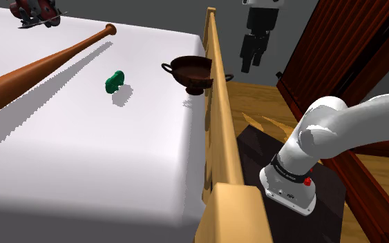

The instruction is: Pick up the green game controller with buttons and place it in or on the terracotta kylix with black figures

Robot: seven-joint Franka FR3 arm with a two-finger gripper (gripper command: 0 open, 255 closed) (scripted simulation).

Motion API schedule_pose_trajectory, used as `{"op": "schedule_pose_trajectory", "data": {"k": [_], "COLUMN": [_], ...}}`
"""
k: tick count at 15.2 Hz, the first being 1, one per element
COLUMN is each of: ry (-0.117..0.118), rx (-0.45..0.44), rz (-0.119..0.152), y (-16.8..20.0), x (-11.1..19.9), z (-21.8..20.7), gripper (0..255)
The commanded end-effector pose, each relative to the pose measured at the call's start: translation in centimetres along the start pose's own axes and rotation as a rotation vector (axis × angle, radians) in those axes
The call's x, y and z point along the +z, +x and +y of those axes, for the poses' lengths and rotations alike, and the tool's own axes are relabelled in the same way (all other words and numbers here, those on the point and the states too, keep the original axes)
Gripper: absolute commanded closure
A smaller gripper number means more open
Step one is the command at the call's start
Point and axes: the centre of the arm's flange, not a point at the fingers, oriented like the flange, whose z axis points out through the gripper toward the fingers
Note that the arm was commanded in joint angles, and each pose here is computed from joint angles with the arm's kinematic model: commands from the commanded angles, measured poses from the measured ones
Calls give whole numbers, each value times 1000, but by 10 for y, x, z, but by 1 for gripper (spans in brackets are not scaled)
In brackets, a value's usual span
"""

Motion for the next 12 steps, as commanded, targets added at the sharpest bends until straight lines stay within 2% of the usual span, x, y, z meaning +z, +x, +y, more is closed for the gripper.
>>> {"op": "schedule_pose_trajectory", "data": {"k": [1,12], "ry": [0,2], "rx": [0,263], "rz": [0,49], "y": [0,82], "x": [0,21], "z": [0,-112], "gripper": [0,0]}}
